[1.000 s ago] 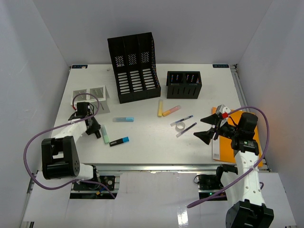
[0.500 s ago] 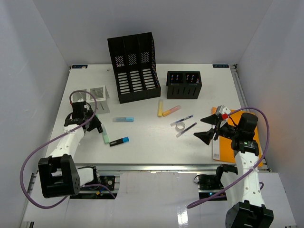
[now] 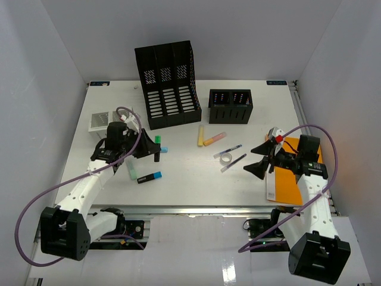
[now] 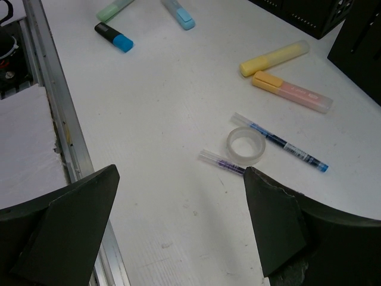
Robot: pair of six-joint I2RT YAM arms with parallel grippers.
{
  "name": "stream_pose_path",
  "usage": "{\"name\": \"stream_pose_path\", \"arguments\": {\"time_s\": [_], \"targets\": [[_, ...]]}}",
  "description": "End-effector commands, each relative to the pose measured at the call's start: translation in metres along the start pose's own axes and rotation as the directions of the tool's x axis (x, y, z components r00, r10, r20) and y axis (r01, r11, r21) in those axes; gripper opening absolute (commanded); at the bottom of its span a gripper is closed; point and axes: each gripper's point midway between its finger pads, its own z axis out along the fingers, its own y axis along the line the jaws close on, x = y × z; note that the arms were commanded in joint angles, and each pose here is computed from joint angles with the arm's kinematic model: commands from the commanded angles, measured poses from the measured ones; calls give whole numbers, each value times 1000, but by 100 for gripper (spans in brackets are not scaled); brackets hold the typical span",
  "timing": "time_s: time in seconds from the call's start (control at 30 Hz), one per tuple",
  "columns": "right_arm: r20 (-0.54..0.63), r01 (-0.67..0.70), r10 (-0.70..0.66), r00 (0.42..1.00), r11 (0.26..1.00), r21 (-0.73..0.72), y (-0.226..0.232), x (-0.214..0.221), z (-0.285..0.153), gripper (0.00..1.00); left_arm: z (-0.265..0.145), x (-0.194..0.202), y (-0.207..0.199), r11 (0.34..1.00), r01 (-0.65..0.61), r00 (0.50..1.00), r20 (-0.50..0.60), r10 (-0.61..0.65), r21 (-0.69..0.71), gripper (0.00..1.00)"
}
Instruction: Organize the desk
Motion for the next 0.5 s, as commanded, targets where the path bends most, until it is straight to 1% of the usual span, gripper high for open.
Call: {"name": "stream_pose_path", "arguments": {"time_s": [0.0,0.03,0.07,0.1,0.17,0.27,0.37,0.4,0.47], "targets": [[-21,2,-3,1000,997,-73,8,-40,5,94,-10,-16,-81,963,-70,996,77,52,261,7],[-29,-21,18,999,996,-86,9,-46,8,94,-10,-13,-95,950,-85,995,77,65,299,7],[-38,-12,9,999,995,-100,10,-51,16,94,-10,-14,-105,940,-103,993,94,76,327,7],[-55,-52,47,997,993,-104,13,-52,20,95,-10,-11,-110,935,-105,993,88,79,339,7],[-61,-66,61,996,995,-79,11,-68,37,96,-7,-7,-127,920,-130,990,100,100,369,7],[-78,-159,157,985,987,-22,13,-83,60,99,0,5,-146,911,-150,988,95,122,385,7],[-70,-291,290,954,957,-2,7,-99,75,89,7,11,-166,901,-188,981,123,151,392,7],[-59,-331,332,942,943,19,3,-106,78,87,9,15,-171,899,-199,979,130,160,390,7],[-60,-398,401,914,916,44,-5,-107,84,86,13,19,-176,897,-210,976,134,171,388,7]]}}
